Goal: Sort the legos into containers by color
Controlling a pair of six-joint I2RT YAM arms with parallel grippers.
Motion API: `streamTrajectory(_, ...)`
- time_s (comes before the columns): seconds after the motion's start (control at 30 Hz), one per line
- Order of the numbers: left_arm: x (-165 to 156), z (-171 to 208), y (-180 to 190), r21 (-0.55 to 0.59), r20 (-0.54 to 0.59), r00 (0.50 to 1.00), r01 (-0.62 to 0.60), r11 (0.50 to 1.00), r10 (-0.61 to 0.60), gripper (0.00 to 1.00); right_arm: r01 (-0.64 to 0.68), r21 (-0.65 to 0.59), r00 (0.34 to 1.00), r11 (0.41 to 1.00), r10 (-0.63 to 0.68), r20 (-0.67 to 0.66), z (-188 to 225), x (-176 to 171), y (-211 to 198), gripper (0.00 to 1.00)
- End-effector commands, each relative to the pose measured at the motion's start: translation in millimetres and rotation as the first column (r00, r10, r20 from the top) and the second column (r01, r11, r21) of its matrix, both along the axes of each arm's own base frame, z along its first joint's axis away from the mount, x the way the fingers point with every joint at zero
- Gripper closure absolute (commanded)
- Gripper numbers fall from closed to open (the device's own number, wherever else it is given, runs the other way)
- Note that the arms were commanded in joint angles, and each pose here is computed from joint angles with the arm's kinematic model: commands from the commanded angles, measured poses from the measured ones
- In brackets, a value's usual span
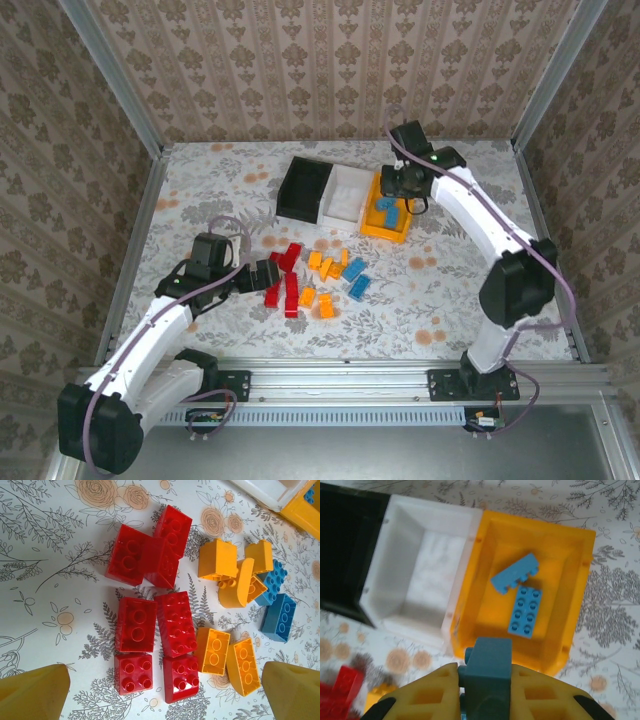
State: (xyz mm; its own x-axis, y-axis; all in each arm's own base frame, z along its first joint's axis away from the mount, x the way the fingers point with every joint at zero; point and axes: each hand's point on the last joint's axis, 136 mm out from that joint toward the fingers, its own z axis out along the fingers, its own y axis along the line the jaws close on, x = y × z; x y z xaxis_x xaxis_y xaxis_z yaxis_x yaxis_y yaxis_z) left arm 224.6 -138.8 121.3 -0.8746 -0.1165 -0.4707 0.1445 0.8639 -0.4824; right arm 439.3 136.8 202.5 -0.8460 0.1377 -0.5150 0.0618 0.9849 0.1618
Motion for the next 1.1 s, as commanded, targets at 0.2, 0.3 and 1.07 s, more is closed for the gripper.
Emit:
streamTrajectory(0.2, -2.5, -4.9, 4.4, 0.021, -0.02, 1.0, 0.009, 1.0, -0.009, 0.0, 0.009, 0.005, 0.995, 1.0, -0.008, -0.097, -61.4, 52.0, -6.4, 0.77)
streamTrajectory(0.3, -2.1, -6.8, 4.8, 0.023, -0.026, 1.0, 0.007, 1.0, -0.006, 0.0, 0.012, 0.011, 0.994, 1.0, -0.01, -0.111, -74.2, 59.4, -6.9, 0.75)
streamTrajectory(1.07, -0.1, -8.3, -4.9, 0.044, -0.04, 0.999, 0.034, 0.998, -0.032, 0.02, -0.128, 0.155, 0.982, 0.98, 0.147, -0.118, -52.0, -99.6, 30.6, 0.42)
